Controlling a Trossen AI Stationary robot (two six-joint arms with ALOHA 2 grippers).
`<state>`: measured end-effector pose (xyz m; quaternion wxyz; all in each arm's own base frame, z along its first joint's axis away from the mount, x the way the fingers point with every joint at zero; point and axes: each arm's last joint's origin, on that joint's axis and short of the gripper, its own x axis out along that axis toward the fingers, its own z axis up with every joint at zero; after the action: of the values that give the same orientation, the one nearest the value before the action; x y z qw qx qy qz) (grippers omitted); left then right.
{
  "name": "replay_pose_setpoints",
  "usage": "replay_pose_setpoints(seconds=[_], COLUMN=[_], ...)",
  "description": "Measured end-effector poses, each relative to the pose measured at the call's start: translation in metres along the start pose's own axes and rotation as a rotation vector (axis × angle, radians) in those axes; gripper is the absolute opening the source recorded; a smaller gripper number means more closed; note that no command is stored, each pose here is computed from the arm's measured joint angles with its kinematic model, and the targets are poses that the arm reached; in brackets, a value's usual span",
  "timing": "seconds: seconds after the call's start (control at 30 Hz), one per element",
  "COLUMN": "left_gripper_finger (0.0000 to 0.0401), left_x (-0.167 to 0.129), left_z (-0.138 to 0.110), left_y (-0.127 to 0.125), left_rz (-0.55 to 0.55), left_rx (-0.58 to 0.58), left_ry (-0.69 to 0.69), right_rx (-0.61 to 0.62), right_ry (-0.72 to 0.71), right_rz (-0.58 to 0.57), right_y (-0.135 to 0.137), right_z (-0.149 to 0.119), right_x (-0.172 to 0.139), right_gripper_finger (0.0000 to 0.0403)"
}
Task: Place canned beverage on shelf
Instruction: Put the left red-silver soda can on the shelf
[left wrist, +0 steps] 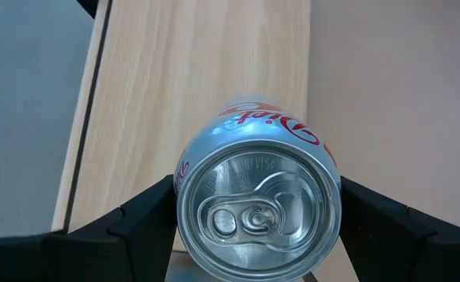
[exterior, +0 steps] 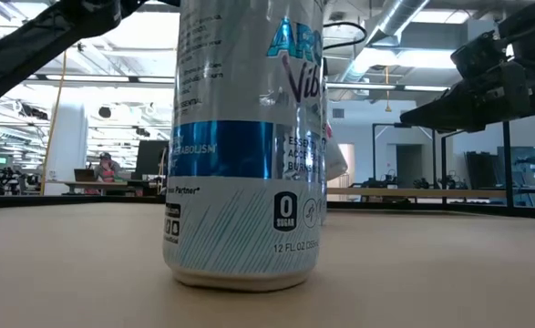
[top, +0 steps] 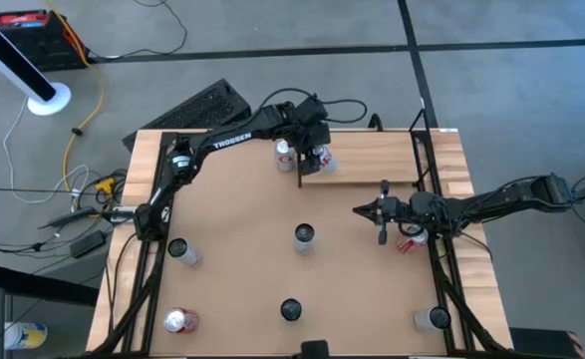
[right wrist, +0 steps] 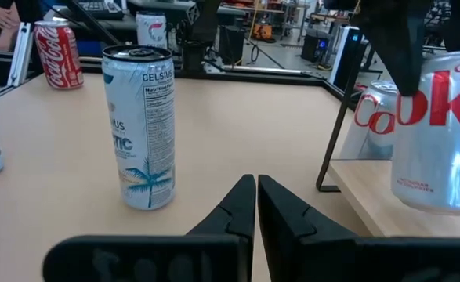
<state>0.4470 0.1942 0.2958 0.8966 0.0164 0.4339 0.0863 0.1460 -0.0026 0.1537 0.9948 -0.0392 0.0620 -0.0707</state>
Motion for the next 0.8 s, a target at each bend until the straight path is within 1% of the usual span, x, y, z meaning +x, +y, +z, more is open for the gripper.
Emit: replay_pose_setpoints(seconds=[0.2,0.33,0.57,0.8], left_gripper_finger=[0.0275,0.0276,0.0319,0.0317], left_x=[-0.0005,-0.0005,-0.0005,-0.0008], left_z=[-0.0047,-0.004,-0.0041,-0.0036], left_y=[-0.0004,-0.0001,-0.0001,0.0001], left_rz=[0.007,0.013,0.014,0.016], left_rx=[0.003,0.0,-0.011,-0.013], left_ry=[0.052,0.046,0.047,0.042], right_rx=[0.015,0.016,0.017,0.017], right_ry=[0.002,-0.002,-0.005,-0.005], right_rz=[-0.002,-0.002,-0.002,-0.002], right_y=[-0.0002,-0.0003,-0.0003,-0.0003], right_z=[-0.0002,0.0002,0.0005,0.0005], right_x=[0.0001,0.0001,0.0001,0.0001], right_gripper_finger=[0.0042,0.0042,0.0042,0.0042])
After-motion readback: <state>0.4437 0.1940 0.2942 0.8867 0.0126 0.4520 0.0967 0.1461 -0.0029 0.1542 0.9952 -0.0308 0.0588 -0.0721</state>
